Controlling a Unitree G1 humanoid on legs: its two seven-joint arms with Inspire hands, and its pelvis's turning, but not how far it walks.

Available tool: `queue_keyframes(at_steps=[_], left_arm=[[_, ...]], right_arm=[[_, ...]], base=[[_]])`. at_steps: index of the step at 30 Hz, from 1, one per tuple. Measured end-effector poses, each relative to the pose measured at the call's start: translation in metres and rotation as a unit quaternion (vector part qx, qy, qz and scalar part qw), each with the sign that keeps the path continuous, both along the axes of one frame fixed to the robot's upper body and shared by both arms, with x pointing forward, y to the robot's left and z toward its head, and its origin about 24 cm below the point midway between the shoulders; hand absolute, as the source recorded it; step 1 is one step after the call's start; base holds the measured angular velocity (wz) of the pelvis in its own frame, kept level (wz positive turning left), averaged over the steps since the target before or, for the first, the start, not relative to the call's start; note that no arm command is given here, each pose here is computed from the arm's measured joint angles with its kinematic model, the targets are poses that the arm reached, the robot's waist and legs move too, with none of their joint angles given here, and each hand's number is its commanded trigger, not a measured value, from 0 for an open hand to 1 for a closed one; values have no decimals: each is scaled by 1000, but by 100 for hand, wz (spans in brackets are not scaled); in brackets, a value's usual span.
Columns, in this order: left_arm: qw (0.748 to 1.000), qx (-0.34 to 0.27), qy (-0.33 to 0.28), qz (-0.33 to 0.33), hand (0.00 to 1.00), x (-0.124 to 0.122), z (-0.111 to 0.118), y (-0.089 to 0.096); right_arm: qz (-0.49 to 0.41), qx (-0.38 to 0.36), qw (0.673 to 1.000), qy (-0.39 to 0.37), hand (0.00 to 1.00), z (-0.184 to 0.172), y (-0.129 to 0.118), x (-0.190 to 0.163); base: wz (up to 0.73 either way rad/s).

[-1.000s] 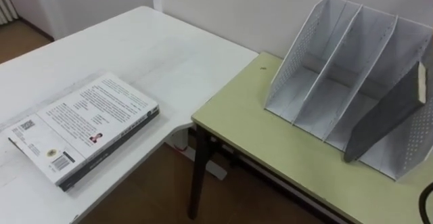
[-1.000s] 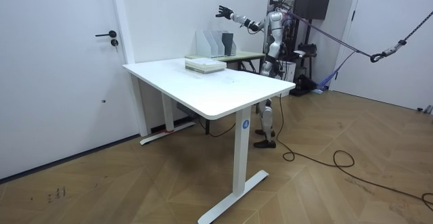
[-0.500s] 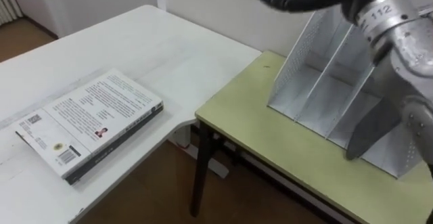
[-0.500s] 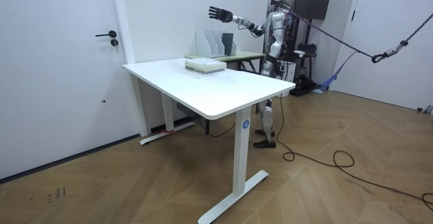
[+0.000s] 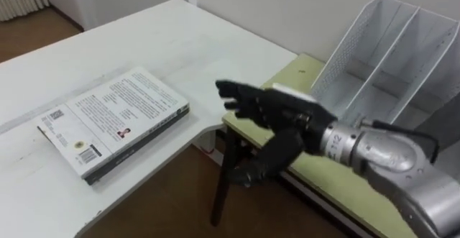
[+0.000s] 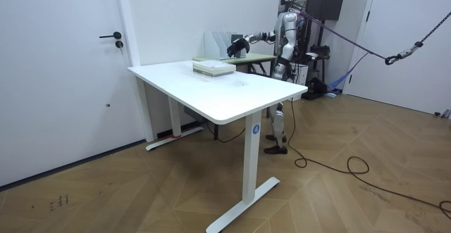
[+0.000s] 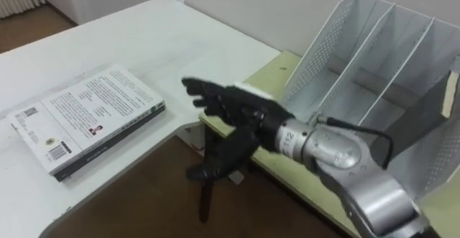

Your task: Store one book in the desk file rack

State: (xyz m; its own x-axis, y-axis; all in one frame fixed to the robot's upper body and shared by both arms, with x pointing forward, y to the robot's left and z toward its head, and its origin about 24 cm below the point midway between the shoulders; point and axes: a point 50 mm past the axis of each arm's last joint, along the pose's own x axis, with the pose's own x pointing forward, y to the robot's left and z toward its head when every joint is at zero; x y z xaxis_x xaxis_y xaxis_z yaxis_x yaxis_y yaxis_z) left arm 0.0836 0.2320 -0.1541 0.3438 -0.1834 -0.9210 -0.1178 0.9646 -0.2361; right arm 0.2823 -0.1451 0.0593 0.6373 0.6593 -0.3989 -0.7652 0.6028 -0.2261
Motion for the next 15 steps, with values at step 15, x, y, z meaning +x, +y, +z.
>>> queue_keyframes(at_steps=[15], left_arm=[[1000,-8,-8,9,0,-5,-4,-9]], right_arm=[[-92,-110,957,250,0,-149,-46,-94]], base=[[5]])
